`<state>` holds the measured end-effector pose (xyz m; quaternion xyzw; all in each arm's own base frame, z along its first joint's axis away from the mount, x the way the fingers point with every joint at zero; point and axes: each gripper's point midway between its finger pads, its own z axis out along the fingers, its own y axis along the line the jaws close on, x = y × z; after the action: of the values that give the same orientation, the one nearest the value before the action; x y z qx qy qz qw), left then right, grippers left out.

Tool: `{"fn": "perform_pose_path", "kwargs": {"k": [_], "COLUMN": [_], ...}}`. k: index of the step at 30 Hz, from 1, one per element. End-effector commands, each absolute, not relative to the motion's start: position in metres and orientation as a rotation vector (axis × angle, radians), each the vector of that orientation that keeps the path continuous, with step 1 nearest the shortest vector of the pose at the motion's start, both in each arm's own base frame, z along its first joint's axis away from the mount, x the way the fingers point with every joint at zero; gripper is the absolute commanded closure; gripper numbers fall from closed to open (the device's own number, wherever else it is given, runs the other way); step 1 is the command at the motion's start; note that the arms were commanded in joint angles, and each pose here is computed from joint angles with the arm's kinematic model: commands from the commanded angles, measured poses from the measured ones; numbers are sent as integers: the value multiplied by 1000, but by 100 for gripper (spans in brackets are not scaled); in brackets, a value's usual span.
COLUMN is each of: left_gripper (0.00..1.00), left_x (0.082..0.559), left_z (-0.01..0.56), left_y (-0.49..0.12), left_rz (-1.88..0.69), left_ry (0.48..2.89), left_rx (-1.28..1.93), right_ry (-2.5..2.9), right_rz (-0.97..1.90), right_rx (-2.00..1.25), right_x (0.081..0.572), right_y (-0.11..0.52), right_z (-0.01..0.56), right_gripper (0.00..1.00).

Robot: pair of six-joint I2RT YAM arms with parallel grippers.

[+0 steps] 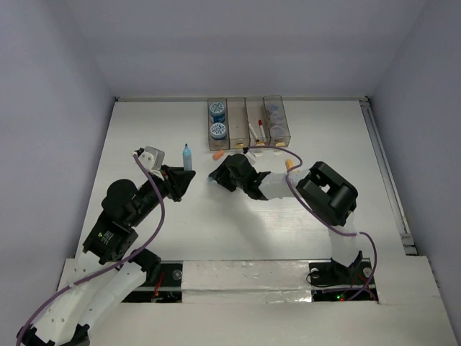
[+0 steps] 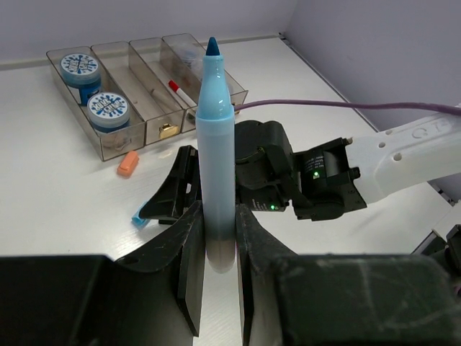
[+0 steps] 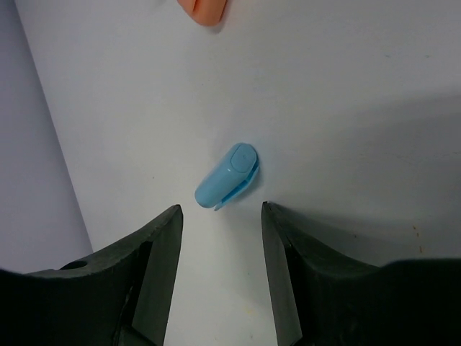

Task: Sort the stationery into containers
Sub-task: Close the pen cap on the pen.

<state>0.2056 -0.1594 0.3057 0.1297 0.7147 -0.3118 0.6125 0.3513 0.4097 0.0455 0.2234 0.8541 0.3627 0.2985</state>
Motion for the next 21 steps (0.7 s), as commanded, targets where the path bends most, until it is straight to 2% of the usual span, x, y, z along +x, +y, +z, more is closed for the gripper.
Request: {"fn": "perform_pose_path", "kwargs": {"k": [1,9,13,18,21], "left_gripper": [100,100,100,100,100], "left_x": [207,209,209,208,207], "left_z": [314,313,313,315,317], "left_y": [-160,-160,-159,-158,-156], "left_rz": [-718,-713,-708,-707,-705], "left_ry": [1608,1614,1613,1607,1599], "left_rx": [300,299,294,289,286], "right_ry": [2200,2252,2269,2333,2383], "right_rz": [949,929,904,807,735], "right_rx": [681,636,599,509,420], "right_x": [375,379,380,379,377], "right_y": [404,410,411,409,407], "right_z": [44,33,29,28,26], "right_gripper": [46,47,55,54,50]}}
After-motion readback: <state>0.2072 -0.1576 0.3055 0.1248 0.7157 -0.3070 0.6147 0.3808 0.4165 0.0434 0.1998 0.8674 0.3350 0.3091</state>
